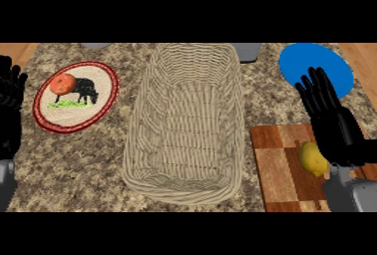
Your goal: Pick the lemon from the cutting board and place it in the basket
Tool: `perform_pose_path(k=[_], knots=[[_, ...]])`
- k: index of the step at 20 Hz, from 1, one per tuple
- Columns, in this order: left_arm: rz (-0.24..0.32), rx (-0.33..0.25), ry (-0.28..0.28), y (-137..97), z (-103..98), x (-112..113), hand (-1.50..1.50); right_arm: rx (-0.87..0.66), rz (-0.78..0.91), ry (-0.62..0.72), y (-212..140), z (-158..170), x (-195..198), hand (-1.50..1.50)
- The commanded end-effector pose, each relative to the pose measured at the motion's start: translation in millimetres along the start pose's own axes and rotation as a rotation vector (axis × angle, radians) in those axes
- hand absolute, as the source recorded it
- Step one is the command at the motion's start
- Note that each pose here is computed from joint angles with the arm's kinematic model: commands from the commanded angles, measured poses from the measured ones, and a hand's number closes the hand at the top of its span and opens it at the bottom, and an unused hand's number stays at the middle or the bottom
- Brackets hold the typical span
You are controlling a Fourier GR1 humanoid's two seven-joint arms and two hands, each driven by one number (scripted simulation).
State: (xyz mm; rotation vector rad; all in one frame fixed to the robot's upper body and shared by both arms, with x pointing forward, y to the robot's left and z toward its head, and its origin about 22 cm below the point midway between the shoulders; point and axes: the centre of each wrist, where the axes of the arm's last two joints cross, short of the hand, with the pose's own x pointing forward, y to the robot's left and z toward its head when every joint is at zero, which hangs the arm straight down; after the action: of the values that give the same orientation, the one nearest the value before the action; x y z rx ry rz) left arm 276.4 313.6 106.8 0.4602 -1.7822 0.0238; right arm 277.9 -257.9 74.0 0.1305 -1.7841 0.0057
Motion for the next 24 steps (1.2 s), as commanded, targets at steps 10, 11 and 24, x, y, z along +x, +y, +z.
perform_pose_path(k=[10, 11, 24], knots=[[-0.111, -0.358, -0.027, -37.0, 10.0, -18.9, 0.00, 0.050, -0.184, 0.009, 93.5, -27.1, -17.7, 1.50], [-0.105, -0.360, -0.003, -46.7, 10.1, -21.0, 0.00, 0.029, -0.130, -0.031, 115.2, -17.6, -27.5, -1.50], [-0.133, -0.344, 0.006, -22.2, 10.2, -27.9, 0.00, -0.077, 1.025, 0.261, 1.0, -61.7, 59.3, -1.50]])
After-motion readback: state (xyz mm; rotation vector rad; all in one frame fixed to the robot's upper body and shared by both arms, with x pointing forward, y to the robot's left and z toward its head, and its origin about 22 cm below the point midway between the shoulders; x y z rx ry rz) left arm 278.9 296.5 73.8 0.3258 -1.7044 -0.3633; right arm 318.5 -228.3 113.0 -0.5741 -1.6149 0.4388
